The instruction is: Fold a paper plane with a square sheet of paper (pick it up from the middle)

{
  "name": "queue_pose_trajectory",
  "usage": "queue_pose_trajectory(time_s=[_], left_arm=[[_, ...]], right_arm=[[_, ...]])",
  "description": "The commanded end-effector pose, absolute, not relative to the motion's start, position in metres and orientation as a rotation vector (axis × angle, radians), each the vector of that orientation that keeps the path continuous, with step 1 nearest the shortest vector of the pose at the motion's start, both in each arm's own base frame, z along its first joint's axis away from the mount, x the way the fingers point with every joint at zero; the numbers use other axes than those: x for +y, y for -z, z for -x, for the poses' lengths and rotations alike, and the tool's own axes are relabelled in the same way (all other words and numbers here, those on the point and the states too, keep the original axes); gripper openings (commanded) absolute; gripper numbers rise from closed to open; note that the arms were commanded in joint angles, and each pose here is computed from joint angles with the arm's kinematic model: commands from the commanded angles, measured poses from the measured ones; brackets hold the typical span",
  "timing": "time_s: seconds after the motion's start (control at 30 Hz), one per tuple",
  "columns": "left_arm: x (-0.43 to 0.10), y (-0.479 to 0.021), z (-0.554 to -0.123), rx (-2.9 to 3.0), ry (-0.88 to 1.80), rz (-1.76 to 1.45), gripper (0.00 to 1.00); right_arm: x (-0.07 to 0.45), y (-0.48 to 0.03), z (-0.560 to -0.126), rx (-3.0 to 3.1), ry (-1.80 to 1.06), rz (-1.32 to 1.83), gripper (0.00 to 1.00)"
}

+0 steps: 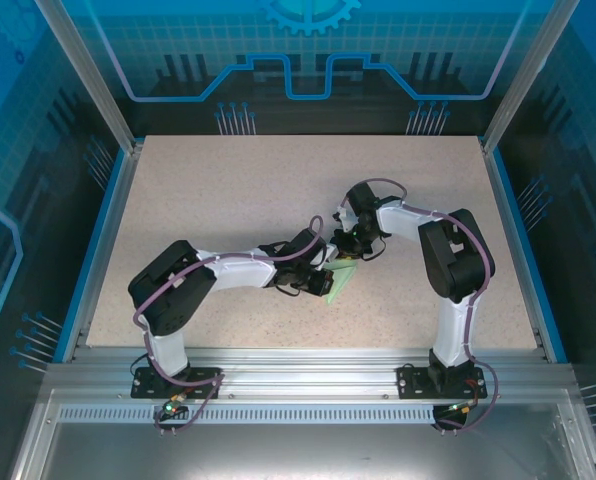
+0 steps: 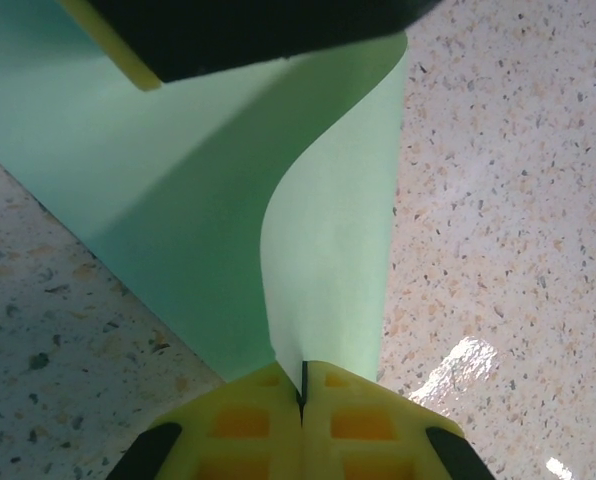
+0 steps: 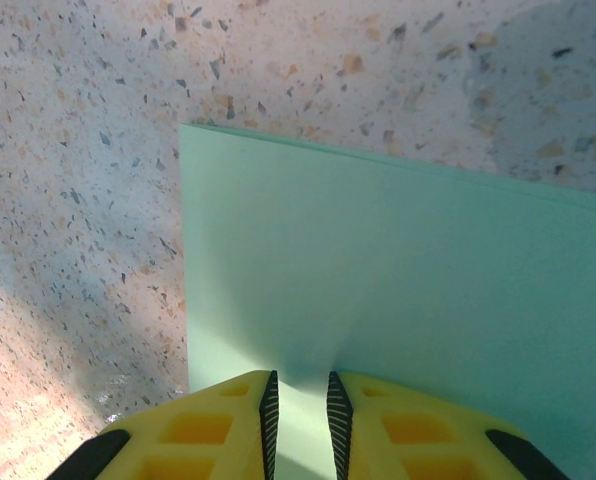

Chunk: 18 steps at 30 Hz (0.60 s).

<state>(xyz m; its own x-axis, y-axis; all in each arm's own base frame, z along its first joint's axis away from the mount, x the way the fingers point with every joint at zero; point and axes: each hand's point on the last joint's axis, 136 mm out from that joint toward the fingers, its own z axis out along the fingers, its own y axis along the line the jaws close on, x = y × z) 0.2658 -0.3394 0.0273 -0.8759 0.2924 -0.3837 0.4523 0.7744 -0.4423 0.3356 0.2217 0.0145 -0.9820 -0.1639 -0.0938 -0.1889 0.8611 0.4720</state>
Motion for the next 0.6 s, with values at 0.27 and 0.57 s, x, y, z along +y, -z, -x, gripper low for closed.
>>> queue_pose_trajectory(time_s=[0.27,0.57], left_arm=[[-0.336,-0.009,-0.268,2.706,0.759,-0.593,0.02],[-0.335,-0.006,-0.268,2.708,0.744,-0.607,0.02]], right_arm=[[0.226,-0.006,-0.318,3.037,-0.808,0.256,0.24],[0.223,-0.016,-0.321,3.012,-0.808,0.235,0.24]])
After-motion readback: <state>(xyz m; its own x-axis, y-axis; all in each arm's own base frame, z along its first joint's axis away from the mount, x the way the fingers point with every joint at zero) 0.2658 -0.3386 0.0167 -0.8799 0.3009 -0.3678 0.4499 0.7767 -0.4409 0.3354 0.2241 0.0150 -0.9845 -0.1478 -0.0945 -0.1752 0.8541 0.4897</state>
